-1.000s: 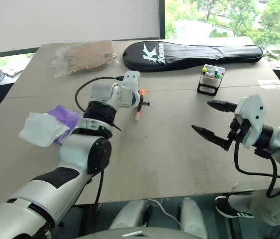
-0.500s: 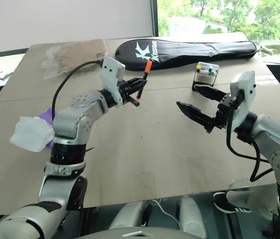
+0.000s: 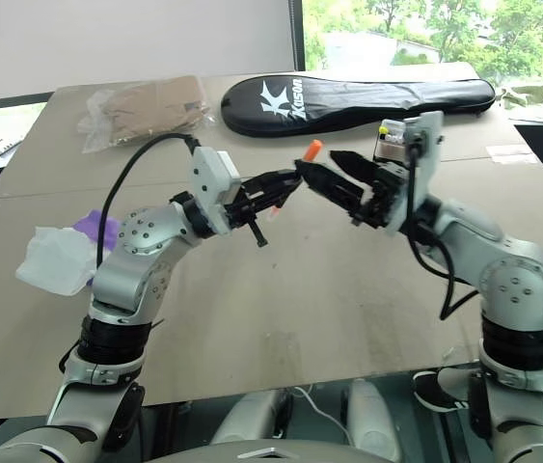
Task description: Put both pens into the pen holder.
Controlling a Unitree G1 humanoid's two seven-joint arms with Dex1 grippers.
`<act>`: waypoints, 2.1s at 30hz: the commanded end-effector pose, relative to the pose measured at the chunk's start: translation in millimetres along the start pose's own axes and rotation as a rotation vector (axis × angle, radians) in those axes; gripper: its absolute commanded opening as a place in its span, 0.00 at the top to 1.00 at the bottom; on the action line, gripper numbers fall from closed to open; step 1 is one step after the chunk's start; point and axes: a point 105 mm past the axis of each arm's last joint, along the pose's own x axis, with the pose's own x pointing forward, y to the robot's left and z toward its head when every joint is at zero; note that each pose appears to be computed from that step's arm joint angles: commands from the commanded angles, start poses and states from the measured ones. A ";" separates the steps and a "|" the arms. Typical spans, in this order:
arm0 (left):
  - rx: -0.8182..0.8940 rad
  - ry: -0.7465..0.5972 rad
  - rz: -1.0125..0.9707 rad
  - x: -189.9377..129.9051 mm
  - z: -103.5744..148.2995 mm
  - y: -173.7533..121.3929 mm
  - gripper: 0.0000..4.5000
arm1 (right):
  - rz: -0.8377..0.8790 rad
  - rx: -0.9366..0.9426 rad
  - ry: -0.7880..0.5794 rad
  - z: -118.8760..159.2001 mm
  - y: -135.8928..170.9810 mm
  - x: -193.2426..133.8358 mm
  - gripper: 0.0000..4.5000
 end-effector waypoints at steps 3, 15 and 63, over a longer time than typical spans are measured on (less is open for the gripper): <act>0.072 -0.073 -0.076 8.8 21.3 -15.1 1.00 | -0.016 0.022 -0.013 1.5 -6.1 19.9 0.12; 0.007 -0.094 -0.059 9.9 27.8 -9.3 1.00 | 0.001 -0.010 -0.008 1.4 -5.5 19.0 0.99; -0.237 -0.072 0.182 -3.3 7.9 -1.3 0.31 | -0.446 -0.821 -0.130 82.1 -117.2 -9.4 0.01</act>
